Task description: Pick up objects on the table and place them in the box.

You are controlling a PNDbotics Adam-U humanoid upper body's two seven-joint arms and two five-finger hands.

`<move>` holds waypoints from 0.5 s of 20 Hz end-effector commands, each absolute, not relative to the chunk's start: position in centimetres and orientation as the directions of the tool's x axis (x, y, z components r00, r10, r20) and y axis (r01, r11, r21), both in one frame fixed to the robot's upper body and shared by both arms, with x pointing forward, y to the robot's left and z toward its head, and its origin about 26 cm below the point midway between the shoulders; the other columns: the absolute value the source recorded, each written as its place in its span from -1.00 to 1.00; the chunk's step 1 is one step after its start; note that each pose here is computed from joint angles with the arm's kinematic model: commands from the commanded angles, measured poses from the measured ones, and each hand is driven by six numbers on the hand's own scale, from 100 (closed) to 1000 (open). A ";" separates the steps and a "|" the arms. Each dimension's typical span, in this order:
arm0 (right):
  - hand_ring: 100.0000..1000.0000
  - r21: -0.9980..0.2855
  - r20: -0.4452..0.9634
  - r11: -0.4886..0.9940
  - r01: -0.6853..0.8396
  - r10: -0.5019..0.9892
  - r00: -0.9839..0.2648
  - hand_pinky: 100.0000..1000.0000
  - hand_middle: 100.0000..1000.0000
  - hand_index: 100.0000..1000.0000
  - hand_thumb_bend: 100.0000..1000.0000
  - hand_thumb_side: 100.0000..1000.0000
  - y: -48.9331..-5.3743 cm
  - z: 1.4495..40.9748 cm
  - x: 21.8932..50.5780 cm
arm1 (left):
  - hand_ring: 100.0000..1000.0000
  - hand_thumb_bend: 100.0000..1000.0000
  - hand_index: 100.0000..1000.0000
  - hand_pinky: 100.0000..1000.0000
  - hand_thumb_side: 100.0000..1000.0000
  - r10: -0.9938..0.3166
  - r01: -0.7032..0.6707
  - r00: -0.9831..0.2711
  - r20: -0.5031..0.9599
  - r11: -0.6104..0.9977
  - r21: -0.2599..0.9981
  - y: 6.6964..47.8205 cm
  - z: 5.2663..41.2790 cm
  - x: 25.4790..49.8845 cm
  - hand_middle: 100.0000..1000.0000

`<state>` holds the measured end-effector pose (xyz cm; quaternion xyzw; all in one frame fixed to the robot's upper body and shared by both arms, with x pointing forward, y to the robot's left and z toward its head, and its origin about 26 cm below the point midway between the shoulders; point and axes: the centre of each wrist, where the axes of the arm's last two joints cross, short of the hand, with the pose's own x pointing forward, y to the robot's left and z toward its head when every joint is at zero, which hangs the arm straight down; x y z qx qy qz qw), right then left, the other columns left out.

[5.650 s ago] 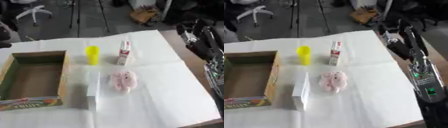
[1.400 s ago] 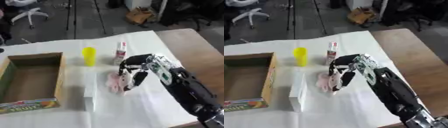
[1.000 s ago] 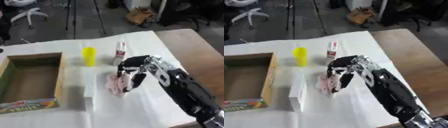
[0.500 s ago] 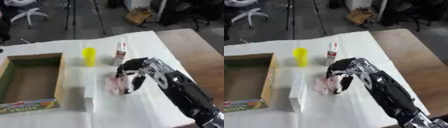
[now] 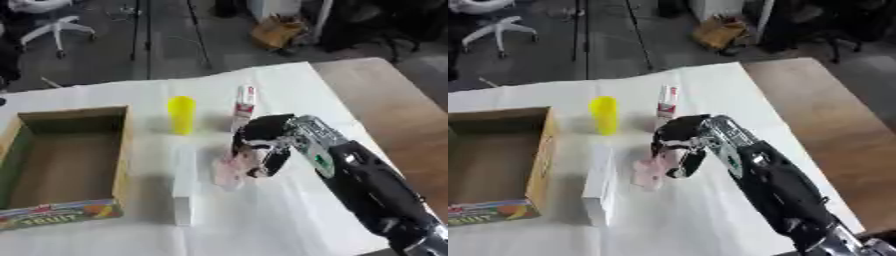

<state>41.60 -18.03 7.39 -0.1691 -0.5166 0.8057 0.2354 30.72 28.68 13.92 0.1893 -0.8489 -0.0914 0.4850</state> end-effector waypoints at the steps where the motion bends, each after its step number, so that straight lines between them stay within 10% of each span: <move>1: -0.67 -0.949 -0.072 -0.292 -0.124 0.578 -0.813 -1.00 -0.48 -0.32 -0.54 -0.71 -18.9 10.6 42.4 | 0.35 -0.03 0.49 0.25 0.80 -0.415 -0.238 -0.476 0.775 0.909 0.342 28.7 14.6 30.6 0.16; 10: -0.71 -0.991 -0.068 -0.128 -0.030 0.698 -0.713 -1.00 -0.49 -0.35 -0.54 -0.78 -20.9 15.3 43.4 | 0.34 -0.02 0.48 0.25 0.80 -0.418 -0.243 -0.474 0.775 0.908 0.341 28.8 14.6 30.6 0.16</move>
